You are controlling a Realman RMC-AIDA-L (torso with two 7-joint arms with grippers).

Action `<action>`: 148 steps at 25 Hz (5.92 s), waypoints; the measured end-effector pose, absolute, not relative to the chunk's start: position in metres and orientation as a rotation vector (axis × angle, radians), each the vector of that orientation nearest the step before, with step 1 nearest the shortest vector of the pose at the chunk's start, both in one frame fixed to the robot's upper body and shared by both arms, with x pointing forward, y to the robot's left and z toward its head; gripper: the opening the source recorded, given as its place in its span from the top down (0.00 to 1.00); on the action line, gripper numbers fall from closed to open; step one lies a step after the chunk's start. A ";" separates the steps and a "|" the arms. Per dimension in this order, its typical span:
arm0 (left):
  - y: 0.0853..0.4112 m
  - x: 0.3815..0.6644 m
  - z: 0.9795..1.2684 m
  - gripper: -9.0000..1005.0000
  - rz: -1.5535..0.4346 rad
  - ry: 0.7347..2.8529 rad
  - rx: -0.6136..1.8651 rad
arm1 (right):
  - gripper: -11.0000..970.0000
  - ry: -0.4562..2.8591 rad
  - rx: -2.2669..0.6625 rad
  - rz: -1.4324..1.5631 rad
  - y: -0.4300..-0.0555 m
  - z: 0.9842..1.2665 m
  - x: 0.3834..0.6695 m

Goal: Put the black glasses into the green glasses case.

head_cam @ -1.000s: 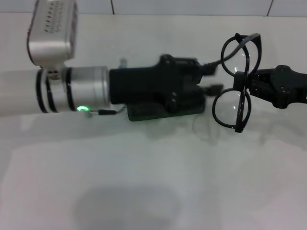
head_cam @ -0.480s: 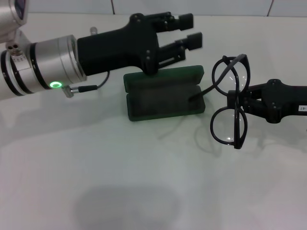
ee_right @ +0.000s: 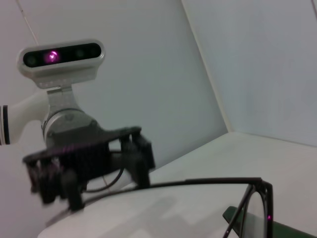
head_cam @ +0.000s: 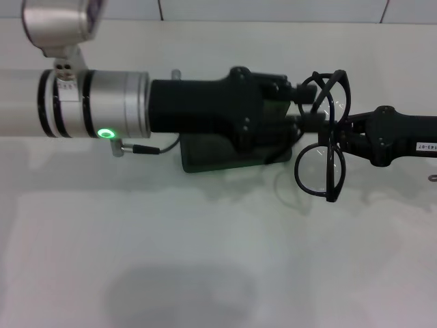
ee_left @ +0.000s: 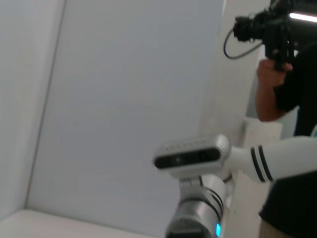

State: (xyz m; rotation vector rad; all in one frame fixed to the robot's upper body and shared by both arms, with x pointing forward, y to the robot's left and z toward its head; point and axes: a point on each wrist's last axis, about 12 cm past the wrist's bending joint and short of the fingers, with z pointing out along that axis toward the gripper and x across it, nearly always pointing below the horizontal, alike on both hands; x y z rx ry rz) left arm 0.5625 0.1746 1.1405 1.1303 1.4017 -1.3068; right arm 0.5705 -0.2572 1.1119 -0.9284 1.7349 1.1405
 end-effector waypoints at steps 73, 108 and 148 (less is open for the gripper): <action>0.168 0.552 1.133 0.53 -1.379 1.473 1.235 | 0.89 1.625 -0.961 1.232 -0.245 1.134 0.573; 0.280 0.566 1.109 0.53 -0.910 1.514 0.487 | 0.89 1.182 -1.601 -0.067 -0.134 1.111 0.538; 0.264 0.577 1.108 0.52 -0.928 1.544 0.507 | 0.79 1.165 -1.588 -0.318 -0.102 1.071 0.528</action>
